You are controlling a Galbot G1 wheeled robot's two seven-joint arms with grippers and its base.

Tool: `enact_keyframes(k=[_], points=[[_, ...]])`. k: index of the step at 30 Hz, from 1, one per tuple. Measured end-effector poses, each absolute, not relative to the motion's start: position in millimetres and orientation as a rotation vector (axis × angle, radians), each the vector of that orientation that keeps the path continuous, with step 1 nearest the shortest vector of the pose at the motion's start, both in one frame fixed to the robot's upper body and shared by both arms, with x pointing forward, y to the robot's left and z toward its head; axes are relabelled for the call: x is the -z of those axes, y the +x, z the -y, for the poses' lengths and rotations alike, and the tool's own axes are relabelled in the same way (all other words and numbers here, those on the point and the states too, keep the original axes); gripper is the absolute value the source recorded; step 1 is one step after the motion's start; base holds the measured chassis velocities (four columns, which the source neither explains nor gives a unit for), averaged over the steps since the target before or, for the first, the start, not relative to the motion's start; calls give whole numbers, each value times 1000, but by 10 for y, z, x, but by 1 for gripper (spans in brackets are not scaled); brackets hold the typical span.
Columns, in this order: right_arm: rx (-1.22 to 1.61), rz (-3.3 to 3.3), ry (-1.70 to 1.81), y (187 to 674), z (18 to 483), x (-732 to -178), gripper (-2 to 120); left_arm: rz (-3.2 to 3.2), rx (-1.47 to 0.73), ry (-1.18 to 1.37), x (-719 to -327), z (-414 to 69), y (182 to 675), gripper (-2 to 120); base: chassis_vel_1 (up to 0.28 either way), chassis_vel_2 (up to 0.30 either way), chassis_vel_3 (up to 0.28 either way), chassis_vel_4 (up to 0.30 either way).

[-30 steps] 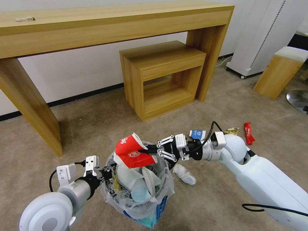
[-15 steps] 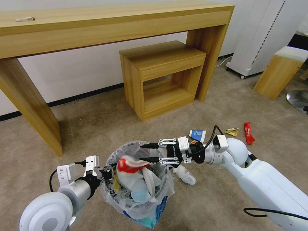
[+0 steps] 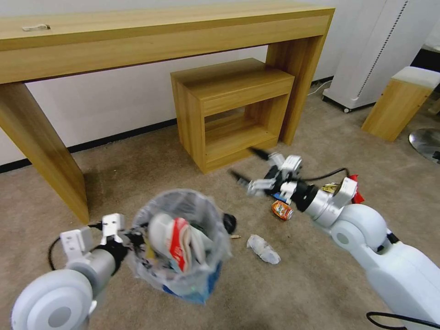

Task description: Pick up the trash bin and place the garbage on the floor into it.

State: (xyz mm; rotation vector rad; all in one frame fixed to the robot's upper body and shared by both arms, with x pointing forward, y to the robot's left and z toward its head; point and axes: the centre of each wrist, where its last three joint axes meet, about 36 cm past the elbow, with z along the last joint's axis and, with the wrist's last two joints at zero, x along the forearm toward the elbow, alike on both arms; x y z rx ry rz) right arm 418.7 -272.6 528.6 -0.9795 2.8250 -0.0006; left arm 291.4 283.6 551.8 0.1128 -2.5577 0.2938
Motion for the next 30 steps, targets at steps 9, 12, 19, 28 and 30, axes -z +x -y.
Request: enact_keyframes(k=[9, 12, 19, 28, 30], points=[[83, -2935, -491, 3912, 3022, -4865, 100, 2579, -241, 390, -5624, -3053, 2815, 1, 0, 0, 0, 0], [85, -2959, -462, 3843, 3060, -4698, 100, 2574, -243, 412, -5626, -3075, 2791, 1, 0, 0, 0, 0], [98, -3063, -366, 3658, 3153, -4197, 100, 2572, -273, 416, -5650, -3082, 2738, 1, 0, 0, 0, 0], [74, -3049, -220, 3554, 3270, -4034, 100, 2602, -291, 422, -5709, -3066, 2710, 1, 0, 0, 0, 0], [71, -3048, -204, 3543, 3288, -4021, 100, 2606, -290, 428, -5712, -3073, 2713, 1, 0, 0, 0, 0]])
